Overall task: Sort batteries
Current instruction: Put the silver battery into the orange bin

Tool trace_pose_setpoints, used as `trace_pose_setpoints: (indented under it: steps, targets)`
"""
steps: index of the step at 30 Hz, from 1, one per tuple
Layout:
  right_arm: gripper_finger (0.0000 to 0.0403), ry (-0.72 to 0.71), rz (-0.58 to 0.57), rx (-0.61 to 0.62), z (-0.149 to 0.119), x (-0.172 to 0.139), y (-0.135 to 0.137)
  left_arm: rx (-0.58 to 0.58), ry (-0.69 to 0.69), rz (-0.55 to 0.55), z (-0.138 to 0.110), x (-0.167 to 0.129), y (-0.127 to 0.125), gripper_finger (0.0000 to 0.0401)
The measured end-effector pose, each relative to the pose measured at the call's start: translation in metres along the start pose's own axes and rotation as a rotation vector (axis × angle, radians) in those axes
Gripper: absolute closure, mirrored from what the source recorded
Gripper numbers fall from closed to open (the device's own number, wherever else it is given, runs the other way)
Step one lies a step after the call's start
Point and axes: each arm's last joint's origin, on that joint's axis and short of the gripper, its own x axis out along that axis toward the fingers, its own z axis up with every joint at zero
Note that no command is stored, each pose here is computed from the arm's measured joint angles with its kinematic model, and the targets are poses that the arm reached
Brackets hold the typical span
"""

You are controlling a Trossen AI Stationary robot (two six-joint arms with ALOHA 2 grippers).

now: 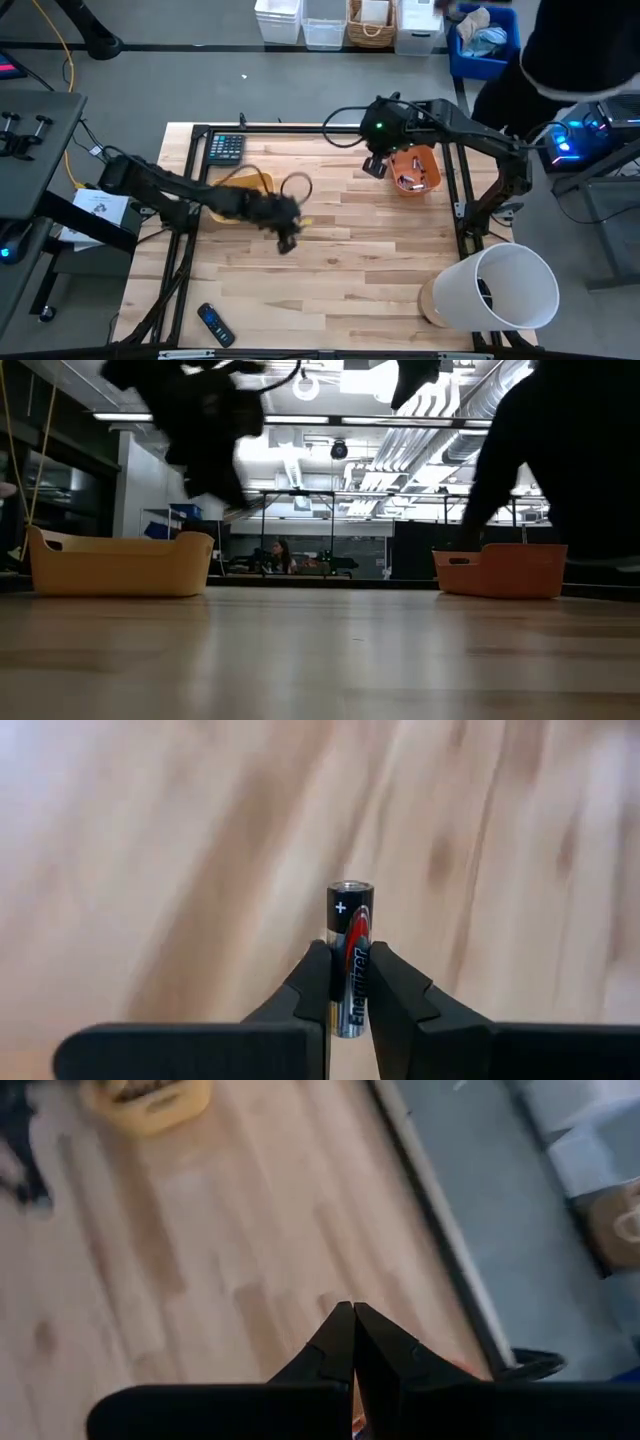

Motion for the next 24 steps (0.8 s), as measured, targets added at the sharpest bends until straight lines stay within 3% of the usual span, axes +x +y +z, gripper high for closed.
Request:
trace_pose_setpoints:
  steps: [5,10,18,24]
  targets:
    - [0.0403,-0.161,-0.077,0.105,0.001,-0.026,-0.011,-0.043,-0.207,-0.009,0.044,0.004,0.028,0.0374]
    - [0.0403,-0.339,-0.073,0.267,-0.001,-0.055,-0.025,-0.031,-0.364,-0.084,0.094,0.021,0.044,0.0374]
    - [0.0403,-0.395,-0.106,0.455,-0.007,-0.068,-0.035,0.137,-0.505,-0.152,0.181,0.072,0.051,0.0375]
    - [0.0403,-0.405,-0.141,0.501,-0.006,-0.067,-0.036,0.149,-0.586,-0.139,0.231,0.117,0.060,0.0375]
